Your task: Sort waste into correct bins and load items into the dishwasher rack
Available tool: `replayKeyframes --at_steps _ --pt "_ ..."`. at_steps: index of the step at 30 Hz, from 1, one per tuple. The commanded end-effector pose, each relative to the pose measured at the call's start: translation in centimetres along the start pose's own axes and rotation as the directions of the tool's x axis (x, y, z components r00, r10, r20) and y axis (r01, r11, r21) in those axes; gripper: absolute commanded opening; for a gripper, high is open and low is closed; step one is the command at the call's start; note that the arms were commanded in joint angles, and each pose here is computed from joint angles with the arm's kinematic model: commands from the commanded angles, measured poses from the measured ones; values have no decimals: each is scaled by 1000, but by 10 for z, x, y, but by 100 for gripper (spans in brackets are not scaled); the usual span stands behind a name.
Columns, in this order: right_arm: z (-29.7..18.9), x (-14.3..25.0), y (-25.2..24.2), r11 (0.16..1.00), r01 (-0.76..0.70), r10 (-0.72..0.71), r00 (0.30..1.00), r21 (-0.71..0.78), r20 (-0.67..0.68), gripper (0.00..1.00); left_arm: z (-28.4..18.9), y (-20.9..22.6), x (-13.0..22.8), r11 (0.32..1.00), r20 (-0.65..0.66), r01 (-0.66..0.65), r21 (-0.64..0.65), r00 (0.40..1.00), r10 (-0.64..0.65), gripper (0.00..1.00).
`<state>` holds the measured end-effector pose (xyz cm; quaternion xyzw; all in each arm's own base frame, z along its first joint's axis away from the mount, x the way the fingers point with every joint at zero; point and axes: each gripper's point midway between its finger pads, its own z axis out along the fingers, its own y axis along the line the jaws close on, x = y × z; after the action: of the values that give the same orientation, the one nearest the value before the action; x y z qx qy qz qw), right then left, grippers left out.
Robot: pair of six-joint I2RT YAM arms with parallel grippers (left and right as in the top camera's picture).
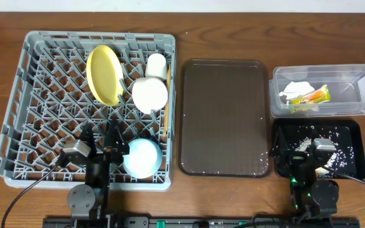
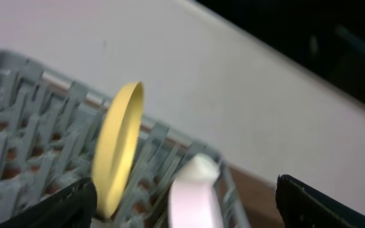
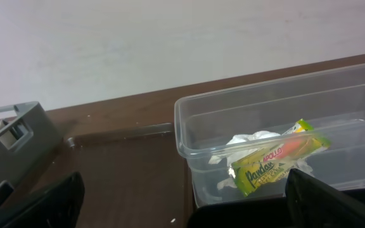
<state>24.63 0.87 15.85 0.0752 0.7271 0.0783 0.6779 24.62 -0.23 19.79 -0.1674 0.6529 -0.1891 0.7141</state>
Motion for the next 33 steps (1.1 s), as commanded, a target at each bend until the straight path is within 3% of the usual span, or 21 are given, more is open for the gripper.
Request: replayKeyframes --at_steps 1,8,14,33 --pt "0 0 -1 1000 11 -11 1000 3 1 99 -1 7 13 987 -53 -158 -15 986 157 91" --pt "0 0 -1 1000 11 -11 1000 3 1 99 -8 28 54 934 -241 -355 -26 909 339 91" --pt "0 0 -1 1000 11 -11 1000 2 0 99 -8 15 60 886 -240 -460 60 855 460 91" --pt "0 0 -1 1000 11 -11 1000 3 1 99 -8 14 61 885 -242 -460 70 853 462 91"
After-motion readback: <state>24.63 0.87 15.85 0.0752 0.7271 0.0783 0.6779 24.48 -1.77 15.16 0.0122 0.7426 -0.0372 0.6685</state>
